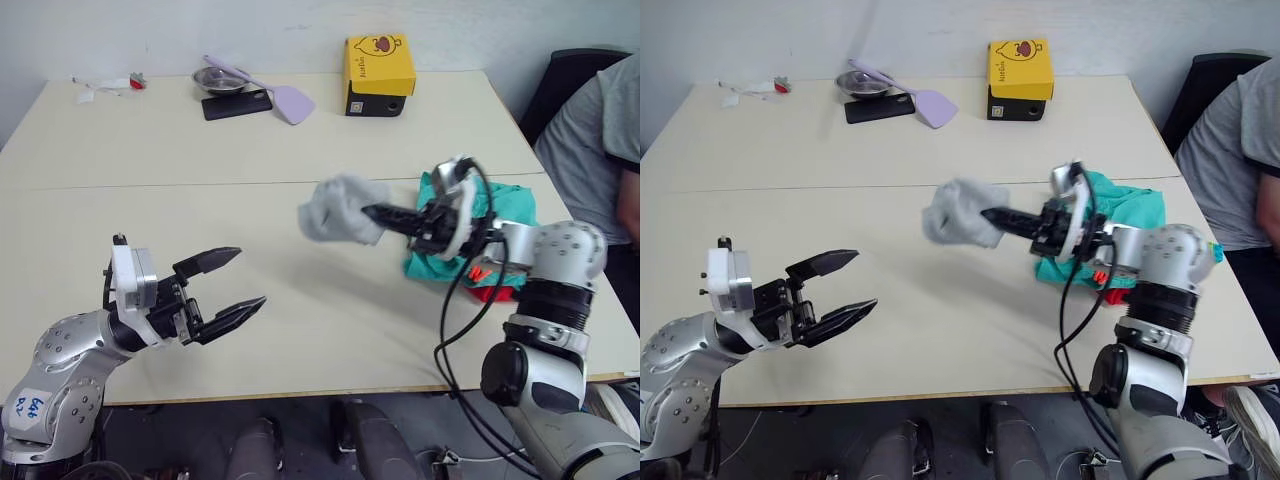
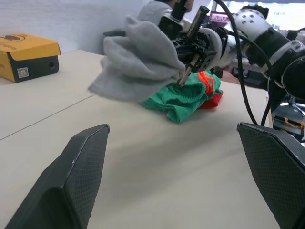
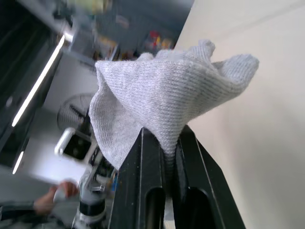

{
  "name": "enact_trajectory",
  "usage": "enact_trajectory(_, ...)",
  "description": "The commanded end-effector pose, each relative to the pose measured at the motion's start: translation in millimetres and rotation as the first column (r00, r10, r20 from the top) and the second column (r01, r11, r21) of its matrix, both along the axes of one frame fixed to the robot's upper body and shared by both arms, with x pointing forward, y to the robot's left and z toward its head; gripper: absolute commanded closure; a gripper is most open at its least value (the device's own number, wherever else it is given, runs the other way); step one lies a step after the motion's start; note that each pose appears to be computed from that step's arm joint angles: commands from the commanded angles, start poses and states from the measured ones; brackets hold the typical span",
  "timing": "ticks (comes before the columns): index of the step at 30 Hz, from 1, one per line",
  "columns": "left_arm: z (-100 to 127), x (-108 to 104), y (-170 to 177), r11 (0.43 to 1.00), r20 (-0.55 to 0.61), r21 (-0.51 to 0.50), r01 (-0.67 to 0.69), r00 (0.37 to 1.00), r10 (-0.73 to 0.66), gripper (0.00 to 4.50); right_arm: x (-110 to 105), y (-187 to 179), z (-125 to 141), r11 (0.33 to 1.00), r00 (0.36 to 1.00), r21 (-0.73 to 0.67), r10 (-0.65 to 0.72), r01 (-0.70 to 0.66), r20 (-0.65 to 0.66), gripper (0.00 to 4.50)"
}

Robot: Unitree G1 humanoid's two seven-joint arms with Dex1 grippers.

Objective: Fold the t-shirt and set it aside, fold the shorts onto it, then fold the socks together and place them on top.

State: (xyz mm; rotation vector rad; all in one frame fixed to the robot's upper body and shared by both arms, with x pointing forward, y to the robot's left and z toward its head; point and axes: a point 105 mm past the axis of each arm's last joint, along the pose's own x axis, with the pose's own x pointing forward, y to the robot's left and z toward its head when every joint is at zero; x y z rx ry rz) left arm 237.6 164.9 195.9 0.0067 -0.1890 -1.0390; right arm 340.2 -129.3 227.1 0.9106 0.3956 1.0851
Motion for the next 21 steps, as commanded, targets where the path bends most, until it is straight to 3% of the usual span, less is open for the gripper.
enact_trajectory(1, 17, 0, -3, 1.0, 0.046, -0.006, 0.028, 0.999, -0.028, 0.0, 5, -56, 31, 0.971, 0.969, 0.023, -0.24, 0.239, 0.05, 4.48)
enact_trajectory(9, 44, 1, -14, 0.992, 0.074, 0.014, 0.127, 0.989, -0.128, 0.0, 6, -128, 24, 0.85, 0.851, -0.1, -0.524, 0.518, -0.047, 4.48)
enact_trajectory(16, 42, 6, -17, 0.988, 0.065, 0.049, 0.145, 0.987, -0.148, 0.0, 0, -178, -35, 0.738, 0.704, -0.224, -0.674, 0.636, -0.224, 4.48)
enact_trajectory(21, 42, 7, -16, 0.989, 0.063, 0.05, 0.139, 0.988, -0.142, 0.0, -10, -193, -52, 0.696, 0.647, -0.241, -0.718, 0.676, -0.259, 4.48)
